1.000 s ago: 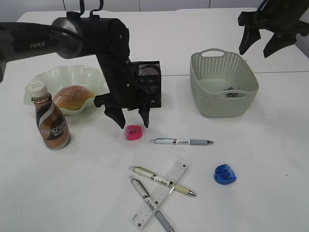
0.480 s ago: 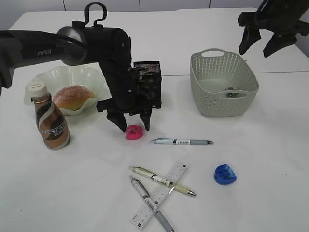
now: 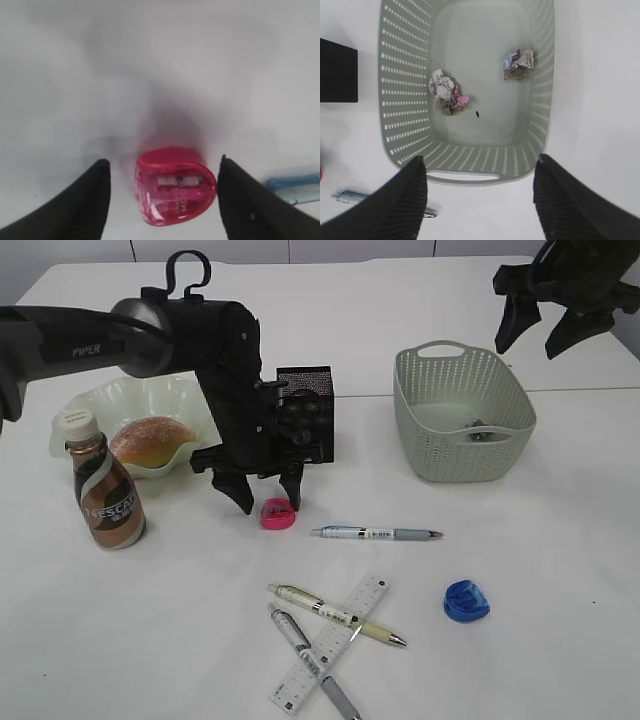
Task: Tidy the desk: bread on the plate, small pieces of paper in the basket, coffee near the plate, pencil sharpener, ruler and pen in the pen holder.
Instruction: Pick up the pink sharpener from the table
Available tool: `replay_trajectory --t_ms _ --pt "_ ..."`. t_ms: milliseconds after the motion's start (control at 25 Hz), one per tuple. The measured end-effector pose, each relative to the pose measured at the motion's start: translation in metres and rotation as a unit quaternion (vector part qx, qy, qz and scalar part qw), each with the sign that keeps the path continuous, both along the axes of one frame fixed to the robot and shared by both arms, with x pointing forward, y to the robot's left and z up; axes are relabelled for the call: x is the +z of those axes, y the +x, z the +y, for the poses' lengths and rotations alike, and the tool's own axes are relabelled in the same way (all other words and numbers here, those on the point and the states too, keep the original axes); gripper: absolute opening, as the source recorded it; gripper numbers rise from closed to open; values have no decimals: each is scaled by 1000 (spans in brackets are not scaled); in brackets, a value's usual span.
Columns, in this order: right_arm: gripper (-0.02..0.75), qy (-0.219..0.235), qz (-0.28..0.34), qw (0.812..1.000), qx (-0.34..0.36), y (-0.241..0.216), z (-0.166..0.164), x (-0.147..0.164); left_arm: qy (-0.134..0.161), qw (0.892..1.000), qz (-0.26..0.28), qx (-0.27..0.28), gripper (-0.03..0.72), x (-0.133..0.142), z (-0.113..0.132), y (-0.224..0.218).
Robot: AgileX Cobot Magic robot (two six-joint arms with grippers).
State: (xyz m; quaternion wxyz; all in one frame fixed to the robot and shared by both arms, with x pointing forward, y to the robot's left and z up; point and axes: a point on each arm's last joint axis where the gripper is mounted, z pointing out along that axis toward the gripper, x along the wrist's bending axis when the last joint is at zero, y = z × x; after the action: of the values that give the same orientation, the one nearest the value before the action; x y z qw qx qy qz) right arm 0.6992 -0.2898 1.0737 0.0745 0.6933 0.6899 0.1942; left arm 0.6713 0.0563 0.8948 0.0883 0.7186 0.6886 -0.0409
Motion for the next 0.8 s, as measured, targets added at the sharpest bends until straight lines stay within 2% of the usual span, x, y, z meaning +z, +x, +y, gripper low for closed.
replay_trajectory --t_ms 600,800 --pt "489 -1 0 1000 1 0 0 0 -12 1000 6 4 473 0 -2 -1" --pt "489 -1 0 1000 2 0 0 0 -13 1000 6 0 445 0 -2 -1"
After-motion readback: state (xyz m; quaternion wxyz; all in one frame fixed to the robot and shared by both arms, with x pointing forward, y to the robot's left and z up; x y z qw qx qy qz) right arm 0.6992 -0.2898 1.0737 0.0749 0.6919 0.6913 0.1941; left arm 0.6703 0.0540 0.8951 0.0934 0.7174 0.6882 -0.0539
